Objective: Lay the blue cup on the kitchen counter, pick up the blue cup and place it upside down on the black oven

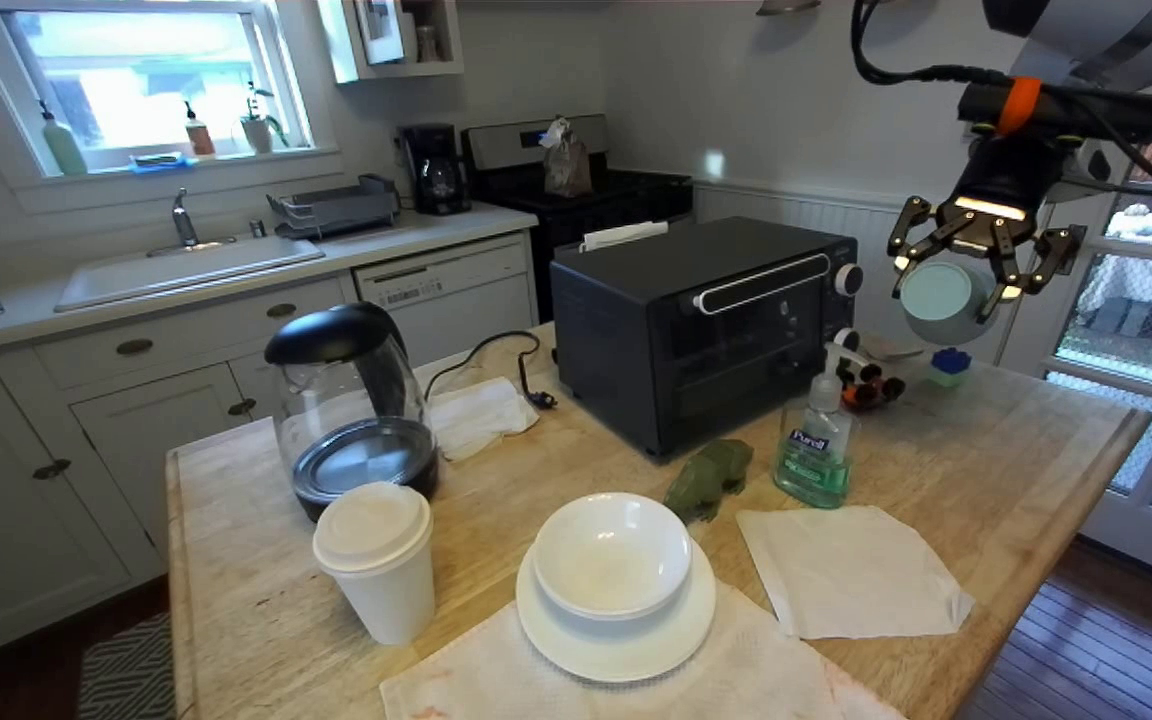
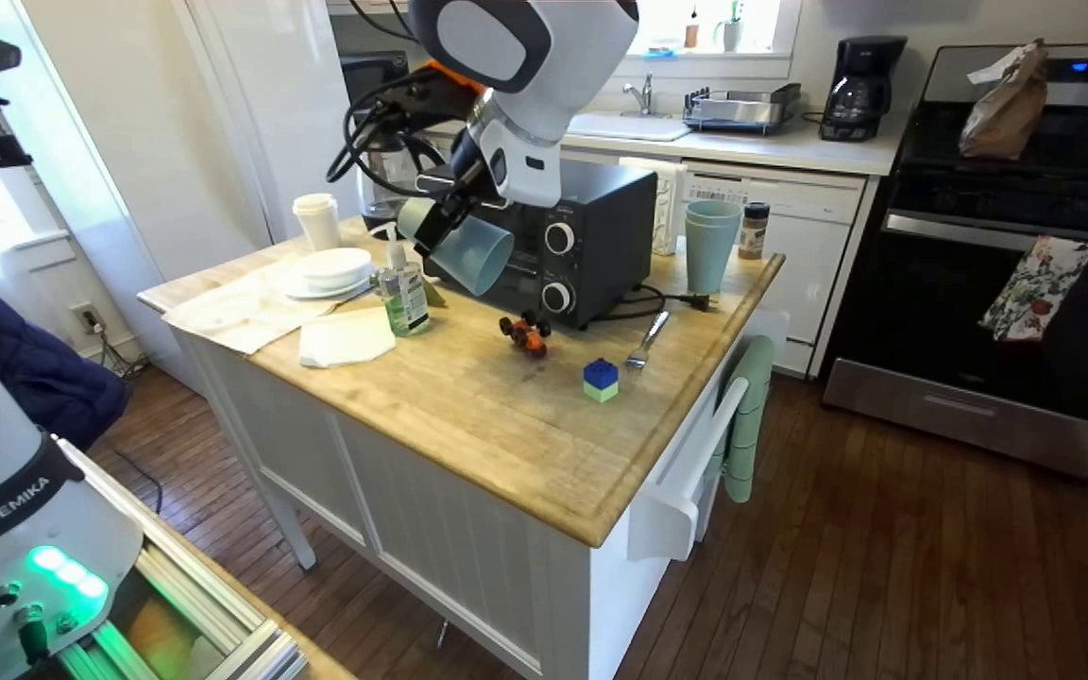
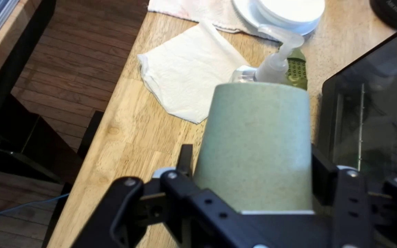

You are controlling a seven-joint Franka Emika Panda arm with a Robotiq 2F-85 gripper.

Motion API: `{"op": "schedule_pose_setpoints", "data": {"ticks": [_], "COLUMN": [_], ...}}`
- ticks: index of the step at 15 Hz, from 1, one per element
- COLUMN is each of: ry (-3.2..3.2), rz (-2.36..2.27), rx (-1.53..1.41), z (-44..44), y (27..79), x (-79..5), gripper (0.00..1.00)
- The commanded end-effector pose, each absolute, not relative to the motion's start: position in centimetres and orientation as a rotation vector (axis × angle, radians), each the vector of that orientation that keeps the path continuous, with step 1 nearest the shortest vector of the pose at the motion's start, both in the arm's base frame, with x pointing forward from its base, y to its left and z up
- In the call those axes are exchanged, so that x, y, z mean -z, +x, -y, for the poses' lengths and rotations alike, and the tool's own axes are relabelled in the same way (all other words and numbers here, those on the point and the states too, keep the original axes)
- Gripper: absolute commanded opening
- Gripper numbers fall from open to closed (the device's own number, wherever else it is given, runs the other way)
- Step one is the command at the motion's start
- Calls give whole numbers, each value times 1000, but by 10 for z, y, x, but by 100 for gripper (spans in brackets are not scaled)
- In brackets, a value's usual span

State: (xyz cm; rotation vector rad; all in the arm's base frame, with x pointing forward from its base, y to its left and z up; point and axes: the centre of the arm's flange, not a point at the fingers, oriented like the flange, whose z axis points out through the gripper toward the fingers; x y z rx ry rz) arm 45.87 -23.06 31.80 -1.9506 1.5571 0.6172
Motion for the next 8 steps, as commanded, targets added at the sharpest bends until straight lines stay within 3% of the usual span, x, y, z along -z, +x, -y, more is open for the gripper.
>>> {"op": "schedule_pose_setpoints", "data": {"ticks": [1,8], "ry": [-1799,-1540], "rz": [-1539,-1467], "rx": [-679,-787], "z": [249,265], "y": [474,494], "x": [-325,-328], "gripper": [53,53]}}
